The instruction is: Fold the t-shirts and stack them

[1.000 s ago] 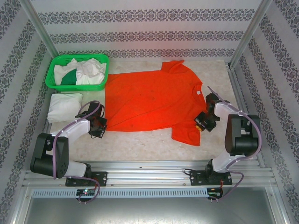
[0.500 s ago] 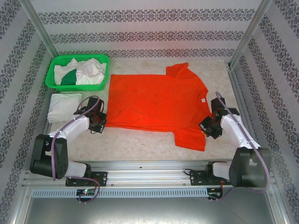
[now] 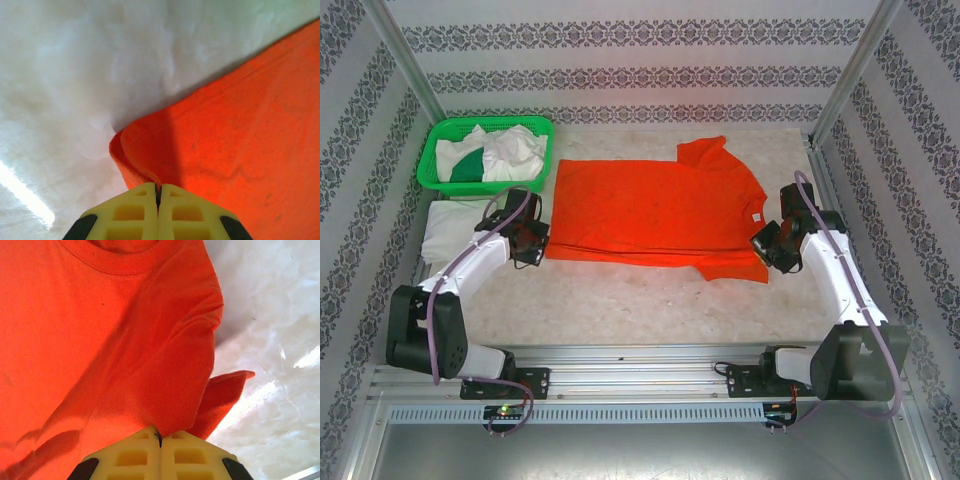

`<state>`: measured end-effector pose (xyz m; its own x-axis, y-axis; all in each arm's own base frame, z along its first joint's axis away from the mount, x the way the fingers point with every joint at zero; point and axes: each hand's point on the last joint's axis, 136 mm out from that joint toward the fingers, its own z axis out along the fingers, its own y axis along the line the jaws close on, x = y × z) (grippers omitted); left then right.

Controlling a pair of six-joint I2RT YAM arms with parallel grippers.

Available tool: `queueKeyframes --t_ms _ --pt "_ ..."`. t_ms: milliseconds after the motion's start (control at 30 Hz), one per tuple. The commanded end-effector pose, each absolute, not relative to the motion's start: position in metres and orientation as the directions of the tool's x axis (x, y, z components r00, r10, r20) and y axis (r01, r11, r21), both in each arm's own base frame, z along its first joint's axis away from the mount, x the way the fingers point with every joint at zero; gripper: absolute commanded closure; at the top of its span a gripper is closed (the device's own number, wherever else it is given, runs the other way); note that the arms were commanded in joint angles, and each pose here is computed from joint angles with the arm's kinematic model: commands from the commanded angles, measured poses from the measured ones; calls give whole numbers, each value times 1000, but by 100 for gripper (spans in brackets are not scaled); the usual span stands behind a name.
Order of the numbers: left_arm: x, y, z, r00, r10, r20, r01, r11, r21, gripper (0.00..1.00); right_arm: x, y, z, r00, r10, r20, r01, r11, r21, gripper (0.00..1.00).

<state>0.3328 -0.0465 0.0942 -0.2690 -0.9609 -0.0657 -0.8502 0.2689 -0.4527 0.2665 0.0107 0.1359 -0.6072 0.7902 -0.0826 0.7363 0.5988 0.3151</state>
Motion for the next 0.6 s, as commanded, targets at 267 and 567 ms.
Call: queueKeyframes --t_ms 267,567 --pt "362 -47 81 -266 -963 -48 -895 265 -359 100 318 9 138 -613 787 -70 739 602 303 100" --pt "382 -42 73 -248 -968 -42 -905 246 -348 100 355 10 134 -620 782 -56 734 604 311 100"
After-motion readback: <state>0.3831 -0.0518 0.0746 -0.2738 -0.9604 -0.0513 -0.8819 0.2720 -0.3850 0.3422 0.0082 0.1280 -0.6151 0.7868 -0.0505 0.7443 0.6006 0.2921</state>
